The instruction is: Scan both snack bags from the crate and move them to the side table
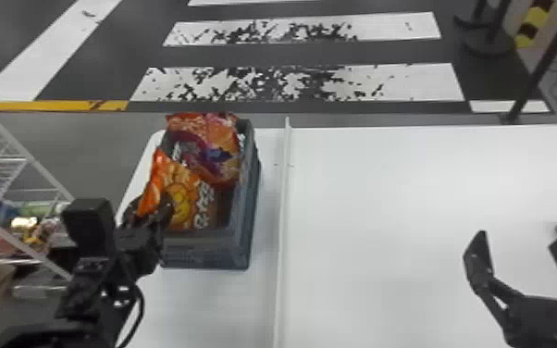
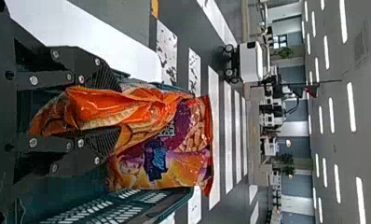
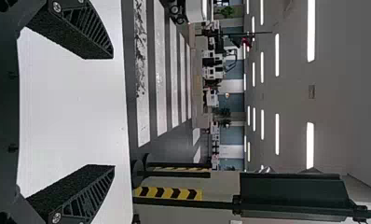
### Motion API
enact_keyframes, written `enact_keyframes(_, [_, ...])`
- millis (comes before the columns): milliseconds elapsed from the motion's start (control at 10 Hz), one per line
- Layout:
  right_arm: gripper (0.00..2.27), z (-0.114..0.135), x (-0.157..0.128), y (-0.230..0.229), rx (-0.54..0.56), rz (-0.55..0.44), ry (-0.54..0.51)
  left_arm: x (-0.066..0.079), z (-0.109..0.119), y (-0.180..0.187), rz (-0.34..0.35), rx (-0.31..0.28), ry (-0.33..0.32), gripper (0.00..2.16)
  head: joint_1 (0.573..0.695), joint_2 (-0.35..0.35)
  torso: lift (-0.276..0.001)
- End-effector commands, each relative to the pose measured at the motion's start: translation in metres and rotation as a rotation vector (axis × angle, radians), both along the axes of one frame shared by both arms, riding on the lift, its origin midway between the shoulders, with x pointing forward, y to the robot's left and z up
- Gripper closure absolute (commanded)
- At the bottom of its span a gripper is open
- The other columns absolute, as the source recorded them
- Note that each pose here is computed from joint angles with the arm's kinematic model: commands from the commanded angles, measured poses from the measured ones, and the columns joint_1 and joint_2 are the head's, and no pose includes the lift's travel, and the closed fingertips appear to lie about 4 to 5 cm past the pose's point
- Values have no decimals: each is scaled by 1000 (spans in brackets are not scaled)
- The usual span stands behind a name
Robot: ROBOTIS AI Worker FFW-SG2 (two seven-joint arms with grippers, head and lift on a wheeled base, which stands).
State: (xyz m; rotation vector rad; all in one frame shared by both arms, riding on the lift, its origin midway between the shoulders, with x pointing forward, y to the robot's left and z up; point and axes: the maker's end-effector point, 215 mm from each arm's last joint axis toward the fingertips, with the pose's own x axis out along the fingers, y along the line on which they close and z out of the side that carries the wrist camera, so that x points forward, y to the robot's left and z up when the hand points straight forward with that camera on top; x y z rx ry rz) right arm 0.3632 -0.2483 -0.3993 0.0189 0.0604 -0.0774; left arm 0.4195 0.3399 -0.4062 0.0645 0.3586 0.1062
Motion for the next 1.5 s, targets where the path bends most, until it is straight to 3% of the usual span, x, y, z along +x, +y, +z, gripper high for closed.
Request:
enact_keyframes(0, [87, -1, 0, 0, 1, 0, 2, -3, 6, -1, 0, 5, 13, 2142, 695, 129, -75])
enact_keyframes(300, [87, -1, 0, 2, 0, 2, 2, -6, 38, 3, 24, 23, -13, 2142, 695, 139, -75])
enact_keyframes(600, [87, 1, 1, 5, -1, 9, -1, 6, 73, 4, 53, 22, -84, 2142, 695, 148, -75])
enact_keyframes(1000, [87, 4, 1, 11, -11, 20, 5, 9, 133, -8, 90, -82, -200, 2142, 695, 144, -75])
enact_keyframes(1200, [87, 5, 1, 13, -17, 26, 9, 6, 154, -6, 123, -100, -238, 2142, 695, 141, -75])
enact_keyframes(1400, [87, 5, 0, 16, -18, 29, 11, 0, 174, -11, 125, -156, -269, 2142, 695, 144, -75])
